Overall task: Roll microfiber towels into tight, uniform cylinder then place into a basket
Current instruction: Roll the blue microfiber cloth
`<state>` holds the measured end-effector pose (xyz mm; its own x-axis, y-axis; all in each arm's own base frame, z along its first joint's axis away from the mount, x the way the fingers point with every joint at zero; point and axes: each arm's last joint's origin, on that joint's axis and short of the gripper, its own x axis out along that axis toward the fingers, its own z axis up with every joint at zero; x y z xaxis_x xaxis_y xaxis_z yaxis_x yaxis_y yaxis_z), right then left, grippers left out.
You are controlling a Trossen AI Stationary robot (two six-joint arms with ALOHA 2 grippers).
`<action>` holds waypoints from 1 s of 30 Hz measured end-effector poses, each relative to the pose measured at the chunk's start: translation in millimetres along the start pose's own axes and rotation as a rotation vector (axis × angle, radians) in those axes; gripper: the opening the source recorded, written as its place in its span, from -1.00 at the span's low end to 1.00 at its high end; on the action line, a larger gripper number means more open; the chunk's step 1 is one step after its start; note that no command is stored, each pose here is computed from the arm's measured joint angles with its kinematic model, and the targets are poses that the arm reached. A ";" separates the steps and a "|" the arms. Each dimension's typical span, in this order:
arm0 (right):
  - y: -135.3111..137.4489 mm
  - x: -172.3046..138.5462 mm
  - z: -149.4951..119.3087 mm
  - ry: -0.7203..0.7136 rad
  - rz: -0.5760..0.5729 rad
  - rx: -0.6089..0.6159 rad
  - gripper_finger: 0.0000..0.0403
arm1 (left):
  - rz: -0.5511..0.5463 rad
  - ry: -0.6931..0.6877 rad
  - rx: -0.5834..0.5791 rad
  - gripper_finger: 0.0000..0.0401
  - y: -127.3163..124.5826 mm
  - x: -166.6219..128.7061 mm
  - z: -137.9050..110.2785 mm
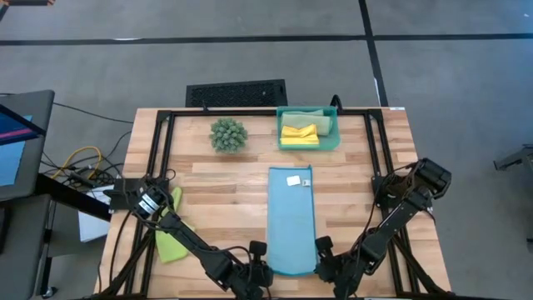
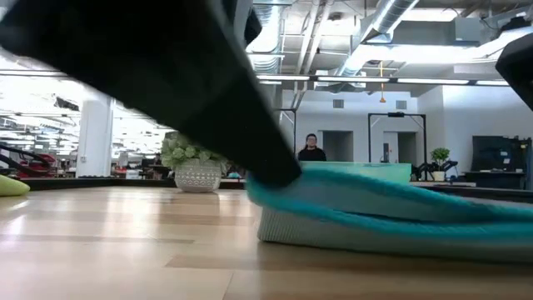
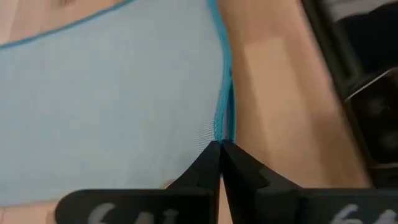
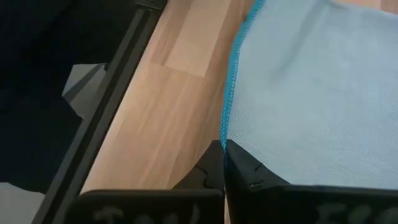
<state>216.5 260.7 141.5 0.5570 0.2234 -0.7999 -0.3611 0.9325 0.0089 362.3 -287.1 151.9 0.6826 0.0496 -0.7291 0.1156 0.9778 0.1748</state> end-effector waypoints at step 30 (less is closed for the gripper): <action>-24.6 4.8 -9.9 0.113 -0.115 0.261 -0.92 | 0.248 0.083 -0.117 -1.00 35.0 12.6 -10.3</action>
<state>220.6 236.1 131.5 0.4914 0.0924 -0.8660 -0.0877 0.9946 0.0564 367.5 -250.2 142.1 0.6174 0.3017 -0.7265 -0.1347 0.9504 0.2803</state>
